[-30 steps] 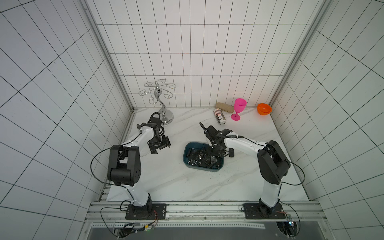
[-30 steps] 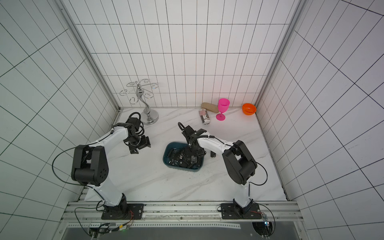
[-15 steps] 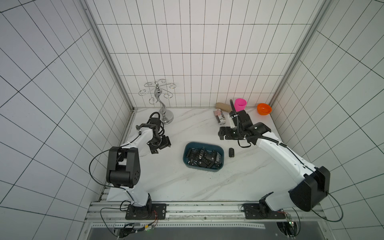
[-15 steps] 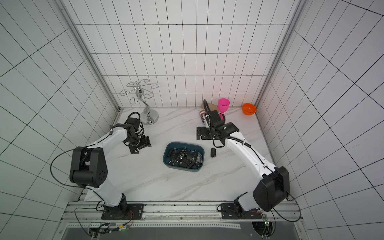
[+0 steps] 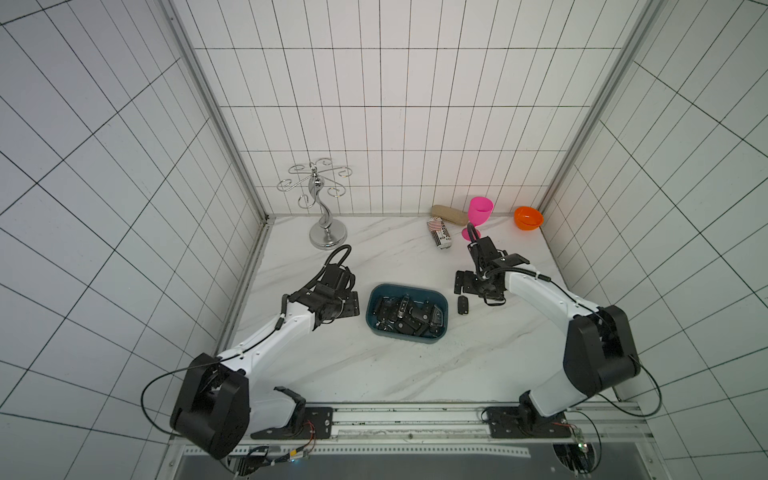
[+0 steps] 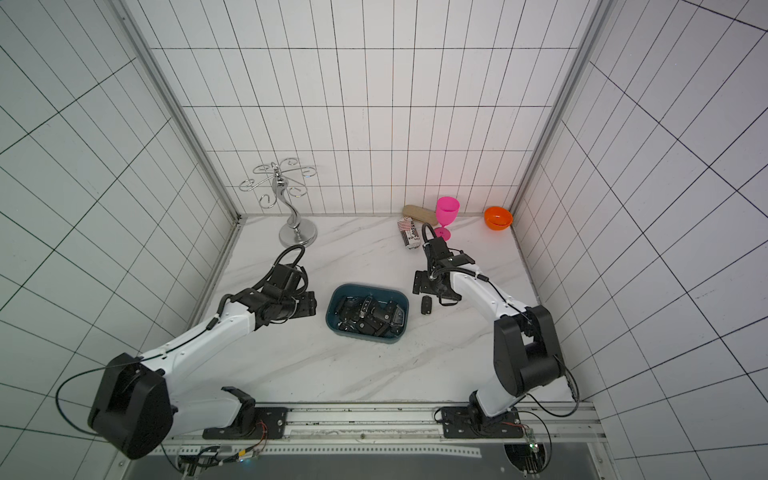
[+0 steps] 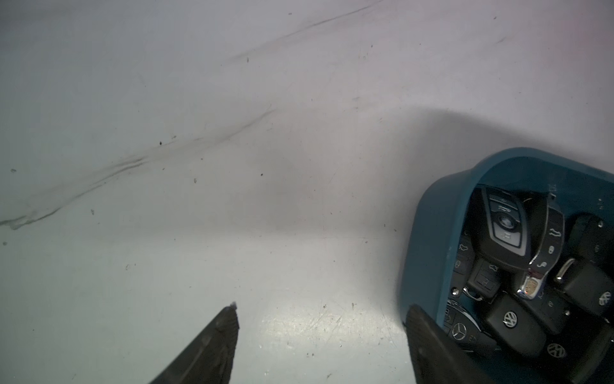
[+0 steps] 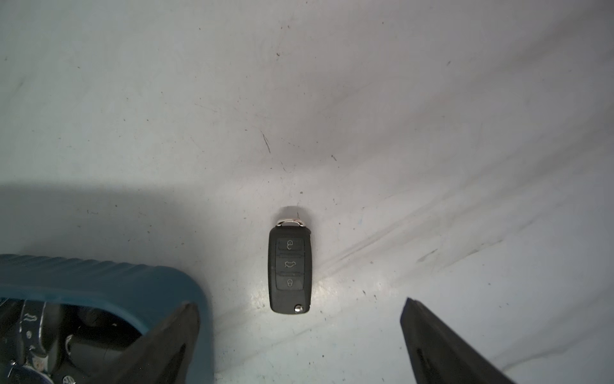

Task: Place the car key into the storage box
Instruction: Pick up the car key from the center of the board.

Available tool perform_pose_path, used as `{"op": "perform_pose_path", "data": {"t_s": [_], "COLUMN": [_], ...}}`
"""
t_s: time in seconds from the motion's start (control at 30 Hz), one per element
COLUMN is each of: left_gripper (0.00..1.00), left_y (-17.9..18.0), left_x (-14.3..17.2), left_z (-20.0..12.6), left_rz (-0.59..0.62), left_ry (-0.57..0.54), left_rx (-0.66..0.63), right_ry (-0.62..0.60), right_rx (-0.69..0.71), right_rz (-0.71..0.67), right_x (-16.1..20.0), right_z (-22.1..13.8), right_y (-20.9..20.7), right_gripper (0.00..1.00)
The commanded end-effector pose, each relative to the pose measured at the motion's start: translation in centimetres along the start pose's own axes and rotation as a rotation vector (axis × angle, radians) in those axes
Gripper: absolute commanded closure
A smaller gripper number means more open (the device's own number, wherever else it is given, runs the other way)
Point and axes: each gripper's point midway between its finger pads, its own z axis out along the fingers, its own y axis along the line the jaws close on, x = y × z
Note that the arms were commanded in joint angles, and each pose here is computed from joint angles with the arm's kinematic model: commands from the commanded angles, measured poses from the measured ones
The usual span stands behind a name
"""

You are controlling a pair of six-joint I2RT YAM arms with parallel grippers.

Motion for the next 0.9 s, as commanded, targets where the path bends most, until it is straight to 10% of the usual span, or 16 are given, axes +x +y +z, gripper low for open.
{"op": "perform_pose_path", "data": {"t_s": [0.0,0.87], "left_gripper": [0.24,0.29], "left_y": [0.4,-1.0], "left_x": [-3.7,-4.1], "left_z": [-0.8,-4.0], "left_rz": [0.015,0.125], "left_ry": [-0.158,-0.189], "left_rx": [-0.043,0.343], "right_ry": [0.016,0.247], "right_rx": [0.001,-0.026], "right_rz": [0.034,0.062], "right_x": [0.4,6.2], "right_z": [1.5,8.8], "right_y": [-0.2,0.0], "right_gripper": [0.01,0.56]}}
